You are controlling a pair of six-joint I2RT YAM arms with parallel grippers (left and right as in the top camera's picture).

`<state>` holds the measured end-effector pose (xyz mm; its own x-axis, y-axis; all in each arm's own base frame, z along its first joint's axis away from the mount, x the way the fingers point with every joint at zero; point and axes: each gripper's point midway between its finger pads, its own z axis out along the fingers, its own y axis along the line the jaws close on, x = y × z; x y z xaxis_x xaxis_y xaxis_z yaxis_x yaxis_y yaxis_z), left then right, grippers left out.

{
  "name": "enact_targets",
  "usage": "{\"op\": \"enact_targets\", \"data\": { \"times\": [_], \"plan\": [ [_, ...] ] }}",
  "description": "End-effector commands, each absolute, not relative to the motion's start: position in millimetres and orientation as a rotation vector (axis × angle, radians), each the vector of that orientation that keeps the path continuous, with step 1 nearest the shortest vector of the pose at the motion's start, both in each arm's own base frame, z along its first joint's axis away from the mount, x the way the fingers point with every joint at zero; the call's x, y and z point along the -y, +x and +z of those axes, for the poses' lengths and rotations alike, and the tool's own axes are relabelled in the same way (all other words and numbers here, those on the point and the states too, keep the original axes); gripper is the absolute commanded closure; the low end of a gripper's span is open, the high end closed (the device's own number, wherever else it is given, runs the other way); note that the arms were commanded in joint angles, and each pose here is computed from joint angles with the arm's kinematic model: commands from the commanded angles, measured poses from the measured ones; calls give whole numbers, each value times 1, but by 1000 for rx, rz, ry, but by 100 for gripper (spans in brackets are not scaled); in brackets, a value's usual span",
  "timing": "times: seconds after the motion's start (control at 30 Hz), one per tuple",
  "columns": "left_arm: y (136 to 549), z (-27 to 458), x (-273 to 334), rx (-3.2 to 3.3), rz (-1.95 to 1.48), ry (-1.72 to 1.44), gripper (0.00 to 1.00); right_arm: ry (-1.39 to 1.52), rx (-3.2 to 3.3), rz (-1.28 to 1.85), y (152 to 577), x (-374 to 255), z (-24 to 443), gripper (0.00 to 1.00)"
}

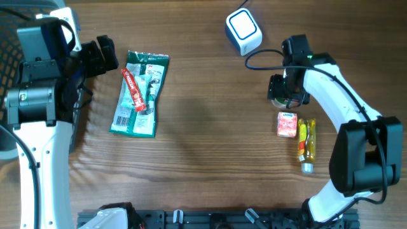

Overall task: Scan the item barcode
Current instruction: 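Lower the Knorr jar beside the Kleenex pack and release it, then move the right gripper left over the green gloves pack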

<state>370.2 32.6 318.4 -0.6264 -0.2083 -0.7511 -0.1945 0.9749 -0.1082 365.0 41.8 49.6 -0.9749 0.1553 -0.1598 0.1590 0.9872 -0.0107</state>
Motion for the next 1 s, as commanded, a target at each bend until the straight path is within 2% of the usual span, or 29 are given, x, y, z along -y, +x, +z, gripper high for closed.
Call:
{"op": "enact_targets", "data": {
  "times": [0.0,0.23,0.33,0.4,0.5,0.7,0.73,0.8,0.9,0.97],
  "plan": [
    [371,322,-35,-2252,-9,-276,0,271,-2960,-80,362,-36,37,42],
    [371,323,-35,-2252,-9,-276,0,275,-2968,-164,353,-26,24,36],
    [371,323,-35,-2252,-9,-276,0,273,-2968,-164,352,-26,23,8],
    [371,323,-35,-2252,-9,-276,0,273,-2957,-159,355,-26,24,0],
    [371,322,-35,-2252,-9,-276,0,272,-2911,-162,369,-26,42,0],
    [371,322,-35,-2252,-9,-276,0,275,-2751,-64,404,-35,163,0],
    [371,323,-35,-2252,-9,-276,0,242,-2739,89,405,-55,189,0],
    [371,322,-35,-2252,-9,-276,0,171,-2726,309,401,-88,207,0],
    [371,323,-35,-2252,-9,-276,0,14,-2747,659,381,-151,216,0],
    [371,323,-35,-2252,-9,-276,0,-55,-2745,780,372,-182,217,0]
  ]
}}
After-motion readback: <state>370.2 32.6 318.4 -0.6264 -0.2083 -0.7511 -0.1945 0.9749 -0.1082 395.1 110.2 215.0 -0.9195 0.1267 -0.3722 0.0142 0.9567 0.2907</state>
